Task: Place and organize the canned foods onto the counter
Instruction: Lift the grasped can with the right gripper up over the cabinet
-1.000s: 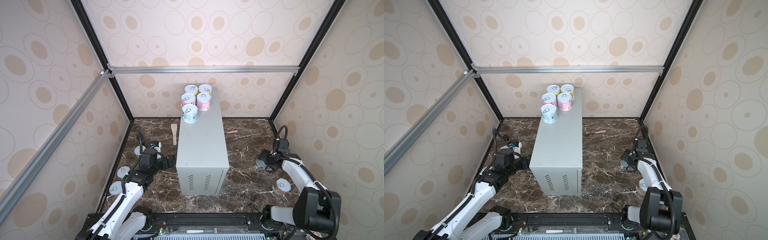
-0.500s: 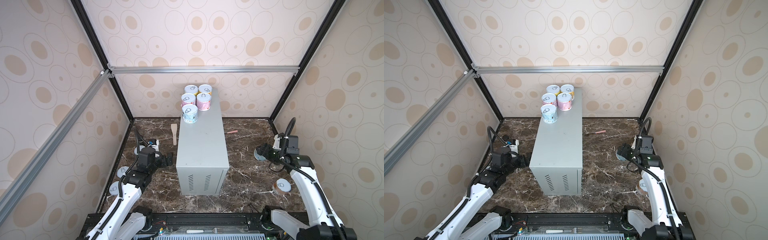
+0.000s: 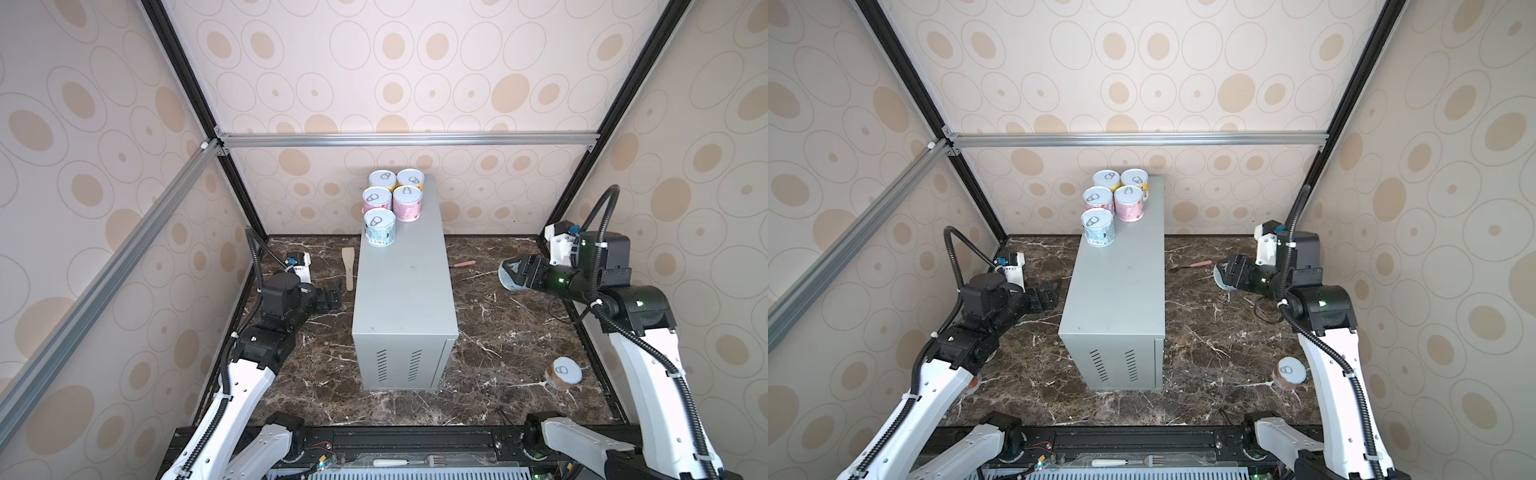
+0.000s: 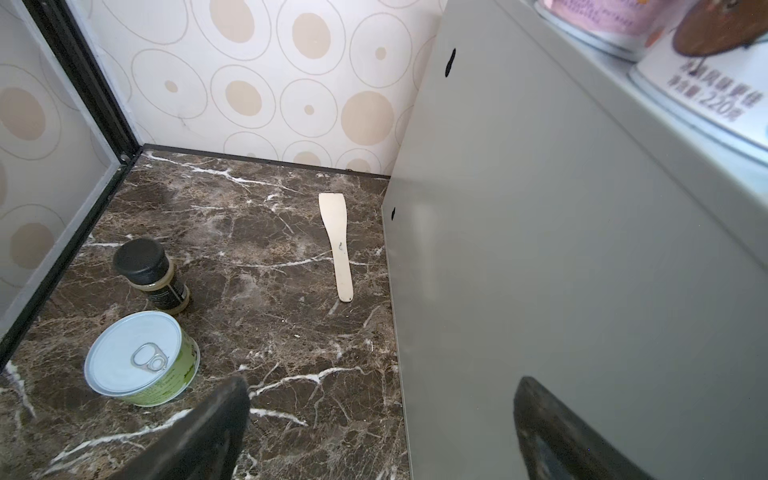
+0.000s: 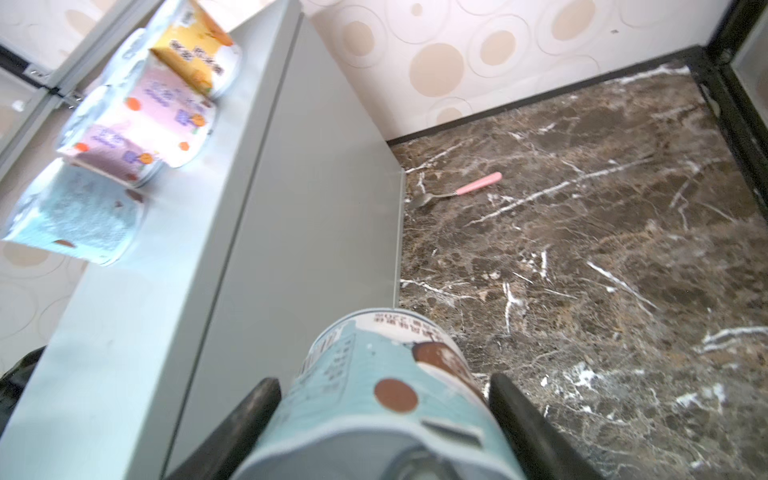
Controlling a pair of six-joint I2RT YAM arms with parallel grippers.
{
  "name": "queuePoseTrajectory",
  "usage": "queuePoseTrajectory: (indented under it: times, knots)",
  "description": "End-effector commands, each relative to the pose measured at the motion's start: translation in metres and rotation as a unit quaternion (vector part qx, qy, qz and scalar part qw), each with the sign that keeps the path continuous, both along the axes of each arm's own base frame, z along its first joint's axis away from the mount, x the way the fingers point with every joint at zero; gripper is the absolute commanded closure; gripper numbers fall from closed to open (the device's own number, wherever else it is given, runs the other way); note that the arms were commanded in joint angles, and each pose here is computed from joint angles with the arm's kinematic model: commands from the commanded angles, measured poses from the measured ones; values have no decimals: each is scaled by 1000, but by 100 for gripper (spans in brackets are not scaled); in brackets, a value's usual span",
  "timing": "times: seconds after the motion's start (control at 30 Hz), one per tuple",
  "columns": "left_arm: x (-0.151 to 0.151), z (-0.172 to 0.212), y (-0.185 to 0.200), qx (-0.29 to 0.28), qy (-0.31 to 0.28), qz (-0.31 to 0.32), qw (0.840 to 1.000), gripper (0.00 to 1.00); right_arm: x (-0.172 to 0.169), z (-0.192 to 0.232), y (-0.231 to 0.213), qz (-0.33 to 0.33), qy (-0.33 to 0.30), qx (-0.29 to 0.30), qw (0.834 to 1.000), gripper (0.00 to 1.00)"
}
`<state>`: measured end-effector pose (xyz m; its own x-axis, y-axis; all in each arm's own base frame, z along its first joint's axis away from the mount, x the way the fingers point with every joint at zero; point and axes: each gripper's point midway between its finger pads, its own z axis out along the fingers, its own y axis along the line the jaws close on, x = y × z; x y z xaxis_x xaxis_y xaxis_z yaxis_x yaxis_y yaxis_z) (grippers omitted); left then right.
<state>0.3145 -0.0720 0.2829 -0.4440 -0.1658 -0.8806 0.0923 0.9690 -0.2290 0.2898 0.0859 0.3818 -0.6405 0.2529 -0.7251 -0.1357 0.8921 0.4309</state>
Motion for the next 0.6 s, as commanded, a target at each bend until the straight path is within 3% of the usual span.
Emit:
queuePoseTrajectory:
  times: [0.0, 0.57]
  knots:
    - [0, 2, 5, 20, 6, 3, 1000, 1, -13, 22, 17, 48, -11, -35, 998, 43]
    - [6, -23, 12, 45, 24, 23, 998, 1, -8, 74, 99, 172, -32, -135, 975, 43]
